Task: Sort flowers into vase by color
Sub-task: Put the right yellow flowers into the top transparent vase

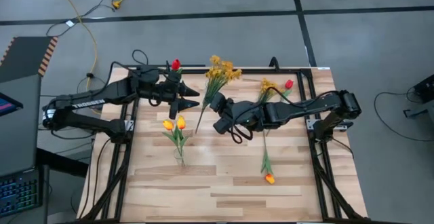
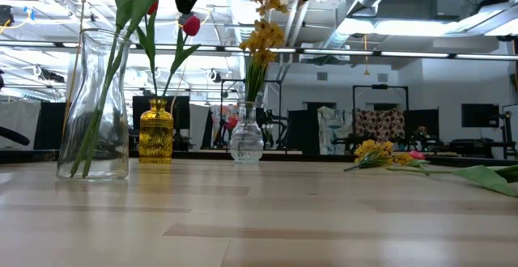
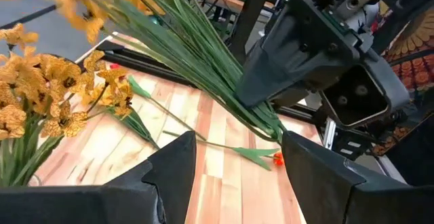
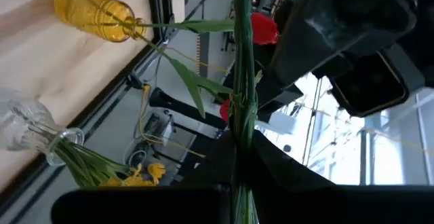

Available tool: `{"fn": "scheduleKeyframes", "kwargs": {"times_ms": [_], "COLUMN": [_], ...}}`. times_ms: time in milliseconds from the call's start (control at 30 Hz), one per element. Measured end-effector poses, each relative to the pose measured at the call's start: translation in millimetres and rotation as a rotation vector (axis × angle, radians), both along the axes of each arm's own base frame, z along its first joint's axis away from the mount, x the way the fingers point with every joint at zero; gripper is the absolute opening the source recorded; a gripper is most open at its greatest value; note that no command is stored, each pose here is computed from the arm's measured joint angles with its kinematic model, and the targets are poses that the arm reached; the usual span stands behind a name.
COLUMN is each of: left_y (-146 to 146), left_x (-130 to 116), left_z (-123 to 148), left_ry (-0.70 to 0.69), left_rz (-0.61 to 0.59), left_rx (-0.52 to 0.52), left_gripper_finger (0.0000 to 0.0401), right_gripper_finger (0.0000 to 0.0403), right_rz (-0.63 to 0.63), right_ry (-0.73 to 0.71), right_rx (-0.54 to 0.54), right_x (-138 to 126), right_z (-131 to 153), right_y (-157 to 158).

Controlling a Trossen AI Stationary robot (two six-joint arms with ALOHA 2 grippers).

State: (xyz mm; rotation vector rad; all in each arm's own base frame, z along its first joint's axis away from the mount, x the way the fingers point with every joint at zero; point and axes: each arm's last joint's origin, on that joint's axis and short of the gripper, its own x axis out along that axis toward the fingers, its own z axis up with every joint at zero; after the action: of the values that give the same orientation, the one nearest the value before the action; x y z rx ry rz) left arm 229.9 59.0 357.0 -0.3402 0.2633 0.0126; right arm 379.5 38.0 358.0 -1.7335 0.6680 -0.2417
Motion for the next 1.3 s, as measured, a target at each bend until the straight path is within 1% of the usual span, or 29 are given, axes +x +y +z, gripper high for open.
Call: {"fn": "scheduleKeyframes", "kwargs": {"times_ms": [100,300,367,467,533,667,933,1067,1300], "left_y": [-2,-8,-10,-10,-10,-11,-10,-10,-10], "left_x": [1,5,9,16,21,26,28,28,28], "left_z": [-1,-3,-4,-9,-10,-13,-10,-10,-10], "left_ry": [0.003,0.014,0.006,0.027,0.015,0.014,-0.023,-0.023,-0.019], "left_rz": [-0.004,-0.029,-0.039,-0.035,-0.043,-0.052,-0.045,-0.035,-0.031], "left_rx": [-0.022,-0.025,-0.023,-0.049,-0.058,-0.059,-0.047,-0.044,-0.056], "left_gripper_finger": [0.0206,0.0206,0.0206,0.0206,0.0206,0.0206,0.0202,0.0172,0.0086], "right_gripper_finger": [0.0053,0.0053,0.0053,0.0053,0.0053,0.0053,0.0053,0.0053,0.0053], "right_rz": [0.004,0.007,0.006,0.007,0.007,0.007,0.006,0.006,0.003], "right_ry": [0.012,0.013,0.013,0.015,0.017,0.019,0.012,0.012,0.017], "right_rx": [-0.018,-0.019,-0.019,-0.021,-0.022,-0.023,-0.019,-0.019,-0.022], "right_x": [0,0,0,0,0,0,0,0,0], "right_z": [0,0,0,0,0,-1,0,0,0], "right_y": [0,0,0,0,0,0,0,0,0]}}
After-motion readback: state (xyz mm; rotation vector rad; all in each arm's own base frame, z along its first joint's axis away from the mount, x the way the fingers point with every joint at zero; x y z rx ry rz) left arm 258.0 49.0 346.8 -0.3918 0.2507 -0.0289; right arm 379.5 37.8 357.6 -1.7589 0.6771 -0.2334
